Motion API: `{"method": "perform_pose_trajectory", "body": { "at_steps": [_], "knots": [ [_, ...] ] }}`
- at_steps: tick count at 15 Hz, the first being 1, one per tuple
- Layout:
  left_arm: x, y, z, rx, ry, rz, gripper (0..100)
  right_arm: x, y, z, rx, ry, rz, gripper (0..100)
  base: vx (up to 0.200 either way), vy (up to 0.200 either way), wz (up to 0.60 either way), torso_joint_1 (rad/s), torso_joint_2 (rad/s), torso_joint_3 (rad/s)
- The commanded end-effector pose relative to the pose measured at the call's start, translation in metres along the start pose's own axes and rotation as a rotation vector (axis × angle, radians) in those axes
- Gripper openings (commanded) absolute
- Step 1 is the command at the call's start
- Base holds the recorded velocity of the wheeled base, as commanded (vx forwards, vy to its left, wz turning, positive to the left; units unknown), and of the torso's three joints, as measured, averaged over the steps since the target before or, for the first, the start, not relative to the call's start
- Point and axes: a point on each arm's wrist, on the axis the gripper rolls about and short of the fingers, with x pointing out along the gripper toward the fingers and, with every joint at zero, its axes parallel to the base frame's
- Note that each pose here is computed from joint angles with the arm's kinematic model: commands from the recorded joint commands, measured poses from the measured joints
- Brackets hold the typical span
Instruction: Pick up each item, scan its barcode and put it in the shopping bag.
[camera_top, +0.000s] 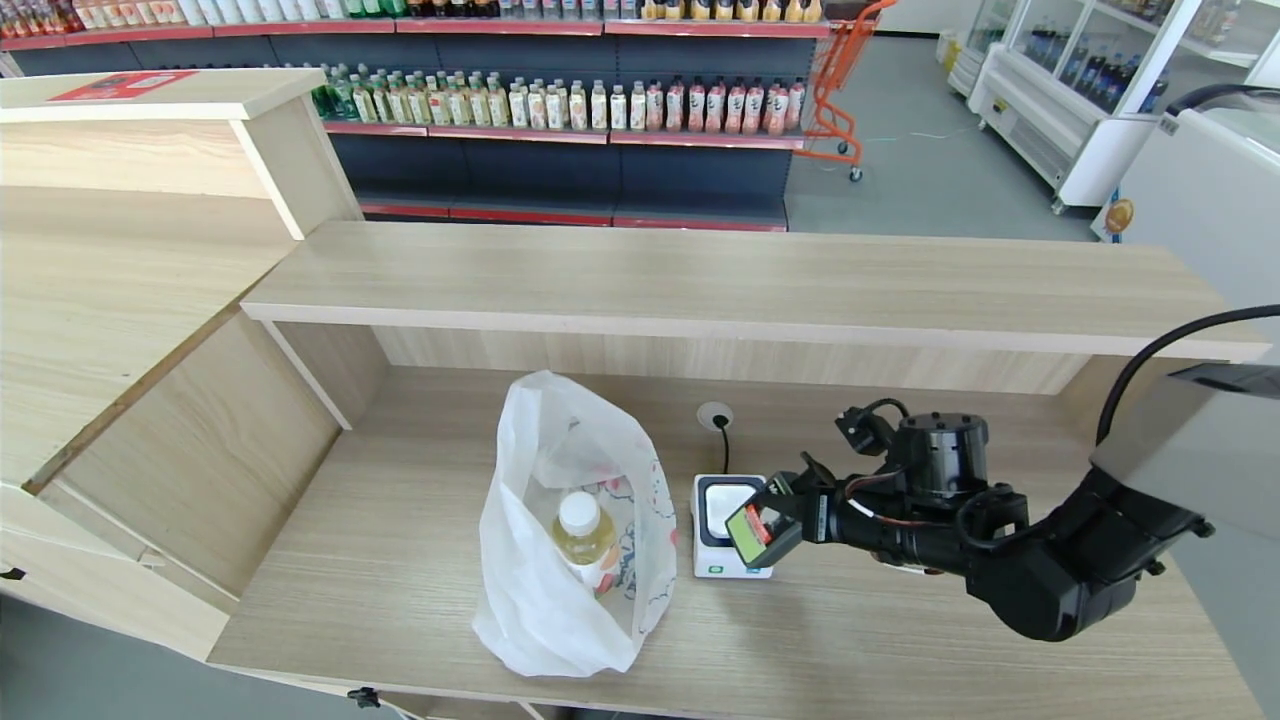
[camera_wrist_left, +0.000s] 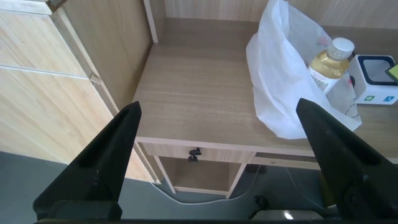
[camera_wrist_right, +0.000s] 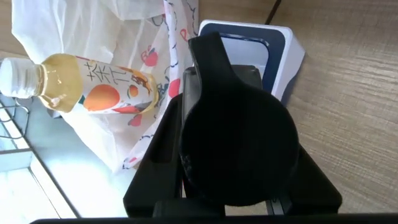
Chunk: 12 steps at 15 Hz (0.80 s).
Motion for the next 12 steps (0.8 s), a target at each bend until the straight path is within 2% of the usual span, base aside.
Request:
{"method": "perform_pose_trajectory", "body": {
  "at_steps": [1, 7, 12],
  "knots": [
    [0.0, 0.0, 0.0, 0.0, 0.0, 0.001, 100, 0.007, -0.002, -0.003, 0.006, 0.006, -0.008, 0, 0.0, 0.0, 0.0, 0.0, 0.0, 0.0],
    [0.0, 0.0, 0.0, 0.0, 0.0, 0.001, 100, 0.021, -0.006, 0.005, -0.002, -0.033, -0.024, 0, 0.0, 0.0, 0.0, 0.0, 0.0, 0.0],
    [0.0, 0.0, 0.0, 0.0, 0.0, 0.0, 100, 0.023, -0.006, 0.004, 0.005, -0.028, -0.024, 0, 0.0, 0.0, 0.0, 0.0, 0.0, 0.0]
  ]
}}
